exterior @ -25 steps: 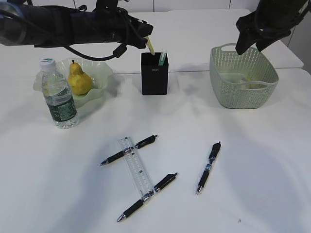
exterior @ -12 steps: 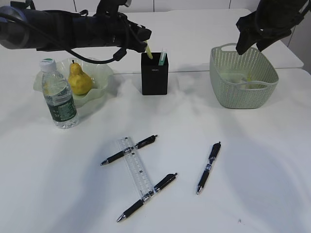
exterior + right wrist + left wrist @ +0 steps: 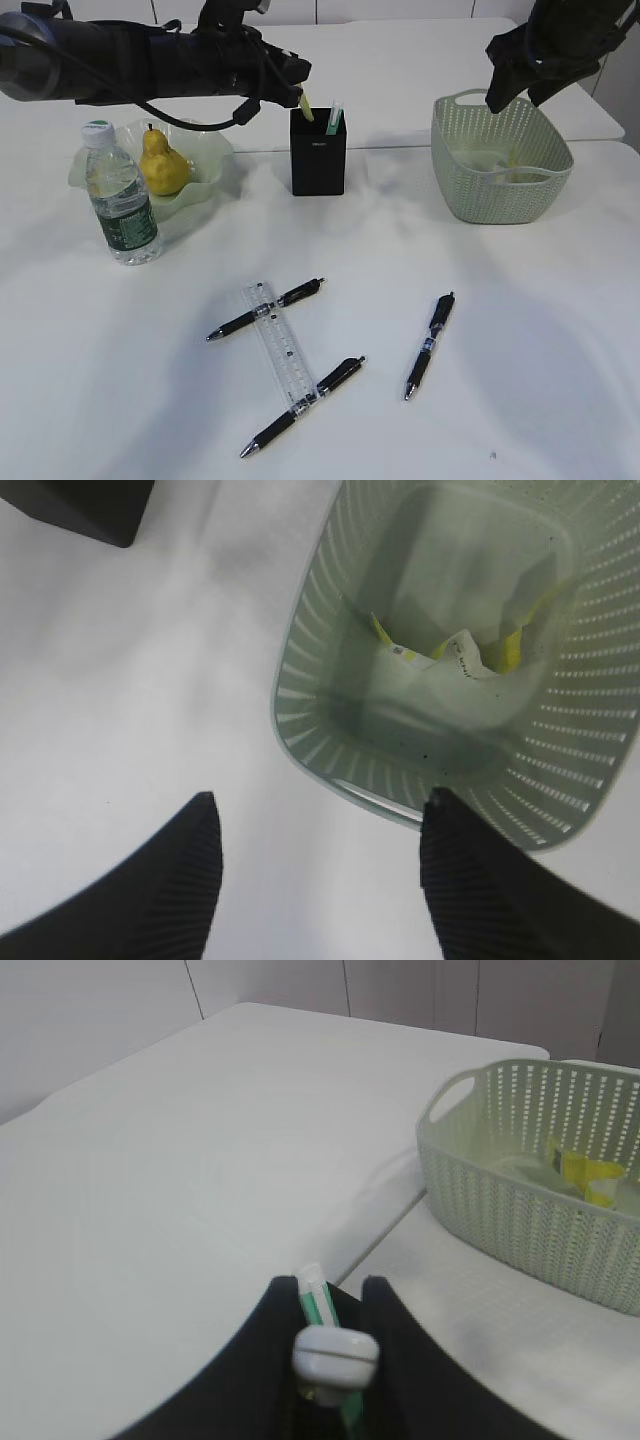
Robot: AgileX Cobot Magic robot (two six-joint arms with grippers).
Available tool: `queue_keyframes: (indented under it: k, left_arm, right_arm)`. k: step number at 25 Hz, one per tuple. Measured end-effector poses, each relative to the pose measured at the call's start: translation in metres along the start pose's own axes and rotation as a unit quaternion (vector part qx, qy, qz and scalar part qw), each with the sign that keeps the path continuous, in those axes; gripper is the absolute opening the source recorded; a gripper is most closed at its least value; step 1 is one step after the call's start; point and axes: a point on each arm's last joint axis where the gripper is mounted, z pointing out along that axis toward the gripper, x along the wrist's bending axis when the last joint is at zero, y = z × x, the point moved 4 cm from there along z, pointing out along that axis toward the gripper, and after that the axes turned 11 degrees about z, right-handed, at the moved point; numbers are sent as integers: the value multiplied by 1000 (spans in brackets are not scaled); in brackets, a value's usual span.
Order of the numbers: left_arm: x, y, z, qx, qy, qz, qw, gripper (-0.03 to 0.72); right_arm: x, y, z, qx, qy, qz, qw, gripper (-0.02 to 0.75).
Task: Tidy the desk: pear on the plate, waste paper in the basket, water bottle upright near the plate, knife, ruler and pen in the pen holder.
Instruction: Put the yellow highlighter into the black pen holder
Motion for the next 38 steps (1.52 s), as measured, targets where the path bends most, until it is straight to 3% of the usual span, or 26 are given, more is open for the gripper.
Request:
queue_keyframes:
  k: [12,21,38]
  left_arm:
    - [8,4,10,-10,15,-4,1000,118]
    - [2,-20,21,9,6,-39,999,119]
    - [-1,-30,25,17,1,-59,998,125]
  right_arm:
    - [0,0,0,0,-1,0,1000,492]
    - [0,0,0,0,-1,0,1000,492]
    - [0,0,0,0,-1,0,1000,492]
